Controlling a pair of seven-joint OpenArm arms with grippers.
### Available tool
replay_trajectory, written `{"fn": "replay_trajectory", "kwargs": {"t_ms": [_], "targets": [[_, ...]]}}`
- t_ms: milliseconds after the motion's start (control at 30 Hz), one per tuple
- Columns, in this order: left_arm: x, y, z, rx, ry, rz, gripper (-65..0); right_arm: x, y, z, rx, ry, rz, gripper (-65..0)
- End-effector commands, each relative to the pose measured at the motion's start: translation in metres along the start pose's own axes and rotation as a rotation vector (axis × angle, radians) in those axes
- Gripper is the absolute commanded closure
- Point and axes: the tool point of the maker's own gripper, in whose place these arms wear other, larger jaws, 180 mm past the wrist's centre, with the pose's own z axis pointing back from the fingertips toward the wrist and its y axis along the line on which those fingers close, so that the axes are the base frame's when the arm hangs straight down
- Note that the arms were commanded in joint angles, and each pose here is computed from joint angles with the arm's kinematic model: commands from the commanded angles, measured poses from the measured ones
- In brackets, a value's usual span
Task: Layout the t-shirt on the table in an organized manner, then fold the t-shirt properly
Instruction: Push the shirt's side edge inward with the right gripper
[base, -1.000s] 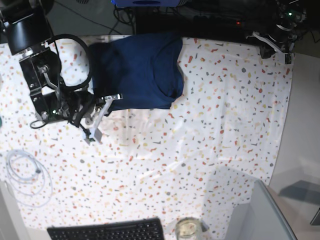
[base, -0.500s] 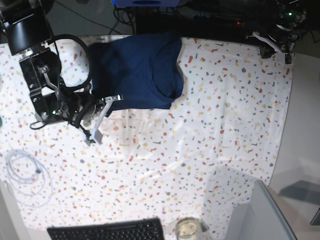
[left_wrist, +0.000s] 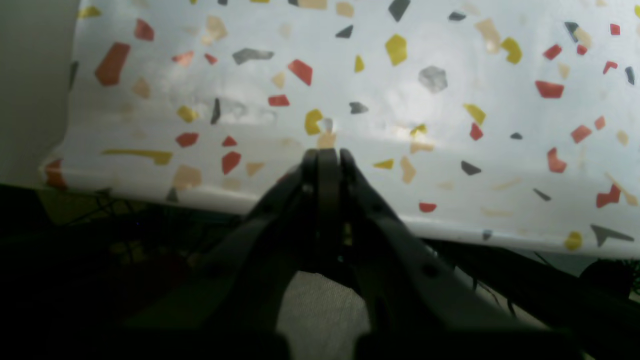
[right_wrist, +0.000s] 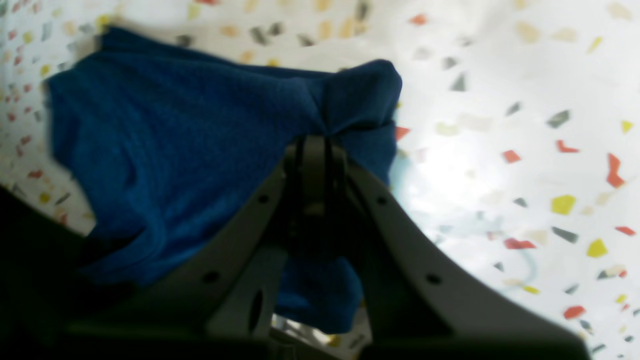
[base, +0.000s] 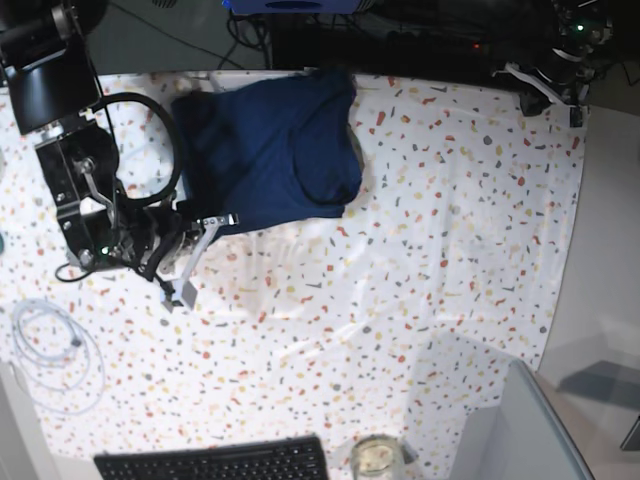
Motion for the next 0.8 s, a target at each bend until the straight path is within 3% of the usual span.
{"fn": "replay_trajectory", "kwargs": {"t_ms": [0, 200, 500, 633, 767], "targets": [[0.009, 0.006, 0.003, 0.008, -0.032, -0.008, 0.0, 0.014, -0.001, 0.006, 0.004, -0.038, 0.003, 0.0], [0.009, 0.006, 0.003, 0.008, -0.032, -0.008, 0.0, 0.008, -0.009, -0.003, -0.008, -0.027, -0.029, -0.8], [0.009, 0.006, 0.003, 0.008, -0.032, -0.008, 0.0, 0.007, -0.008, -0.002, -0.006, -0.031, -0.028, -17.9], [0.009, 0.006, 0.003, 0.008, -0.032, -0.008, 0.0, 0.013, -0.004, 0.01, -0.005, -0.072, 0.004, -19.2], [0.01, 0.006, 0.003, 0.009, -0.032, -0.008, 0.0, 0.02, -0.004, 0.038, 0.002, -0.179, -0.014, -19.1]]}}
